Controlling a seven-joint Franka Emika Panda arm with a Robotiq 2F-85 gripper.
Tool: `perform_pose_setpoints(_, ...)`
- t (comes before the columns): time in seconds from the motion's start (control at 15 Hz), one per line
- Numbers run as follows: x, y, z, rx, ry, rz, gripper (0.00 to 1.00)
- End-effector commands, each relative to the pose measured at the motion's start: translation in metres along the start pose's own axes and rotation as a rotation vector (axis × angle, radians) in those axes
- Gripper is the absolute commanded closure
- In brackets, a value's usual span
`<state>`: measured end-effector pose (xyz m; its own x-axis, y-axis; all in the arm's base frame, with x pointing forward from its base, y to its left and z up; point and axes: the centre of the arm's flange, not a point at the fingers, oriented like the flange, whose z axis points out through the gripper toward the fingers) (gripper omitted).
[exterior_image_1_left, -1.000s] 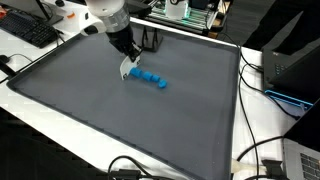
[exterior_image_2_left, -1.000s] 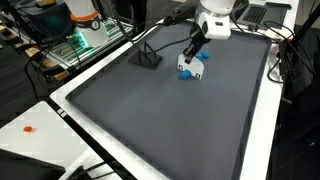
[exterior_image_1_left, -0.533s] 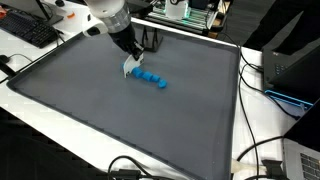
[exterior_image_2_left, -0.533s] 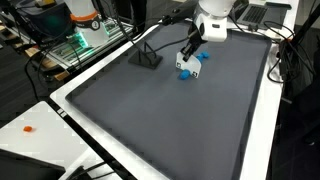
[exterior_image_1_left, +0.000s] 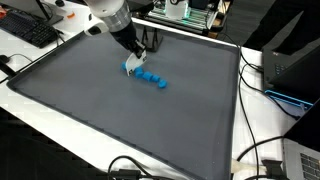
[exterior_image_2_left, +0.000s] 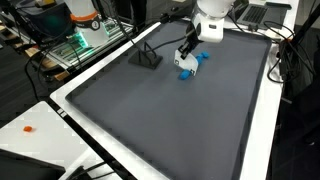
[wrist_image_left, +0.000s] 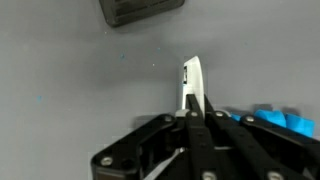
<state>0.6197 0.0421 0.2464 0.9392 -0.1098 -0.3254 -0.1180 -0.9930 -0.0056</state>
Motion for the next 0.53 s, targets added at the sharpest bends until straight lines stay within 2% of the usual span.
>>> perform_pose_setpoints(0.0,-0.019,0.002,-0.004,0.036,-0.025,0.048,0.99)
perform_pose_setpoints(0.47,-0.052,0.006,-0.039,0.112,0.024,0.117,0.99)
